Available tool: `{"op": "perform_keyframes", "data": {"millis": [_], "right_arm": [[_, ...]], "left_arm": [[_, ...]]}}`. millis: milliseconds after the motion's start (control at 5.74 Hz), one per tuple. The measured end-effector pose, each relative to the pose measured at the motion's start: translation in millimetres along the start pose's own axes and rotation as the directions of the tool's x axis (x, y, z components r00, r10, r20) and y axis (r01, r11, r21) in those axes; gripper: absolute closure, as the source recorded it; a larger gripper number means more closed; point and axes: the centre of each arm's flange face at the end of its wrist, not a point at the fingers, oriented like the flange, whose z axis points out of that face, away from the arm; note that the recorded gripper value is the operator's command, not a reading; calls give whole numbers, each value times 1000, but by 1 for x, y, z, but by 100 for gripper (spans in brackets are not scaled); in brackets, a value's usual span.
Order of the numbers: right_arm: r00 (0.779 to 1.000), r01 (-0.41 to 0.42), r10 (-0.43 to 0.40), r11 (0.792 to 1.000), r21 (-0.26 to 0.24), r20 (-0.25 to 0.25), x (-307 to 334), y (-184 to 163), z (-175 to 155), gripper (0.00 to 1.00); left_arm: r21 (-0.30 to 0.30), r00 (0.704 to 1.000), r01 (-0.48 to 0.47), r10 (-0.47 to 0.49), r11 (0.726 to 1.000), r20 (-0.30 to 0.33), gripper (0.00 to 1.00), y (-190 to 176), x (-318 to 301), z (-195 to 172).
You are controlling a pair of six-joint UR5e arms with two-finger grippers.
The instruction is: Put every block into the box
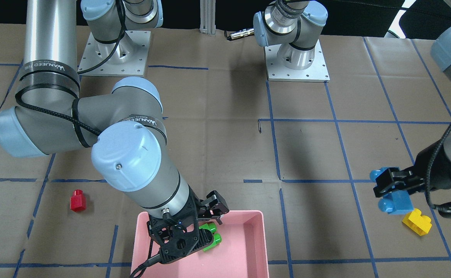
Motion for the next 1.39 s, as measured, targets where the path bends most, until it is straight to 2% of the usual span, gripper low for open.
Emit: {"op": "perform_keyframes", "data": {"millis": [174,348,523,697,871,1045,1220,1394], "right_arm": [[999,-34,33,999,-32,-25,18,10,-19,0],[993,-92,85,992,-88,-87,47,31,-54,0],[976,-153,128,978,-140,-177,79,69,-86,0],[957,-204,162,966,-160,-241,102,114,-100,0],[942,-234,195,965,-120,-274,122,155,-93,0],[932,-243,215,968,-60,-292,139,183,-66,1],[925,-253,233,967,-28,-302,160,200,-38,1],[923,-251,232,968,-24,-308,189,213,-14,1]], "left_arm": [[19,1000,-9,9,1000,16,100,-27,33,5],[38,999,-11,10,999,34,100,-49,72,11],[48,999,3,-5,999,36,100,-61,123,22],[49,999,24,-25,999,27,100,-63,182,37],[34,999,48,-48,998,17,100,-59,236,57],[21,998,62,-62,998,13,100,-58,276,88],[29,998,66,-66,997,8,100,-67,294,128],[45,998,66,-66,997,3,75,-79,300,163]]}}
